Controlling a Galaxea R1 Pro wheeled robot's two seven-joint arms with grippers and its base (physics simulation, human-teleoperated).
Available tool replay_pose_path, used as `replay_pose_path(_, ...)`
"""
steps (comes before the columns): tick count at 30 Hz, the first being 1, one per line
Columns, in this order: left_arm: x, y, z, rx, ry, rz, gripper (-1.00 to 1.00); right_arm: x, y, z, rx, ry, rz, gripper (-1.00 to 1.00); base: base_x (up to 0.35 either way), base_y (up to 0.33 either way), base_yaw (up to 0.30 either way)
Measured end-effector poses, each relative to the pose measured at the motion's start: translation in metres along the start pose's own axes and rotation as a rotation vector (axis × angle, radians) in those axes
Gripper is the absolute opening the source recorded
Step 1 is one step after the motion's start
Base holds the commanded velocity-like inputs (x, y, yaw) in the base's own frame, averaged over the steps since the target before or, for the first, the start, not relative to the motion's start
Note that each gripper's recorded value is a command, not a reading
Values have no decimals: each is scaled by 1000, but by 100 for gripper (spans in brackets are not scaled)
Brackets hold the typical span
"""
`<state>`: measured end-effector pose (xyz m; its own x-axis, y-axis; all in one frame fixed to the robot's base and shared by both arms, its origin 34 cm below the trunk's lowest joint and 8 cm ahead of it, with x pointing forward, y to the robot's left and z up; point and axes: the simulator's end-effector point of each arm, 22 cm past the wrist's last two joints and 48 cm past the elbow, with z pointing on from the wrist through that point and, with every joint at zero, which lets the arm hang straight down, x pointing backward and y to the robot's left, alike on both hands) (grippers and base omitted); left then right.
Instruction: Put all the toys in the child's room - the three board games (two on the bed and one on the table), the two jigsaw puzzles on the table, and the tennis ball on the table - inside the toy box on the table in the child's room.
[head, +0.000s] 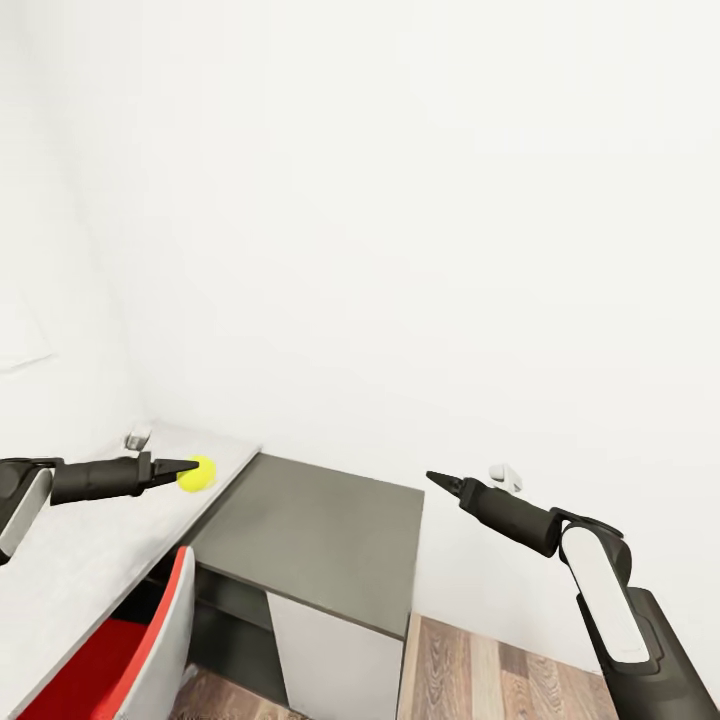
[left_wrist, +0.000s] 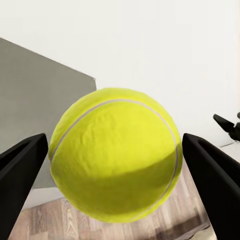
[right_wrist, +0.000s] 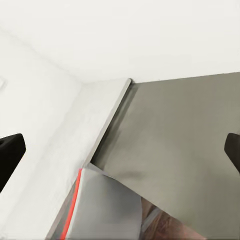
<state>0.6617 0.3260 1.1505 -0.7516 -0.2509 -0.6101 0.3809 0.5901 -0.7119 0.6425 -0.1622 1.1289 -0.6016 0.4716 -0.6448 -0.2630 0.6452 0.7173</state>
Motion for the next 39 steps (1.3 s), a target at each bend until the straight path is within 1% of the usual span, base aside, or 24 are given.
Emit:
replay_pose_path(22,-2,-4,-3,3,-5,7,-100,-2,4,-2,-4,-5,-5,100,-2,0,278)
replay_pose_path(28,-2,-5,-3,4,-5,9,-100,-3,6,-3,-7,-7,-9,100,0,0,278)
replay_pose_path(31,-2,-6,-3,4,-6,10,-100,-2,10,-3,-14,-5,-14,100,0,0,278)
replay_pose_path(35,-3,-7,-4,4,-7,12,-100,4,15,0,-20,18,-26,100,0,0,278)
replay_pose_path(38,-3,-7,-5,3,-8,14,-100,13,20,1,-25,73,-27,100,0,0,278)
replay_pose_path(39,-4,-7,-5,3,-9,14,-100,9,27,3,-34,80,-35,100,0,0,276)
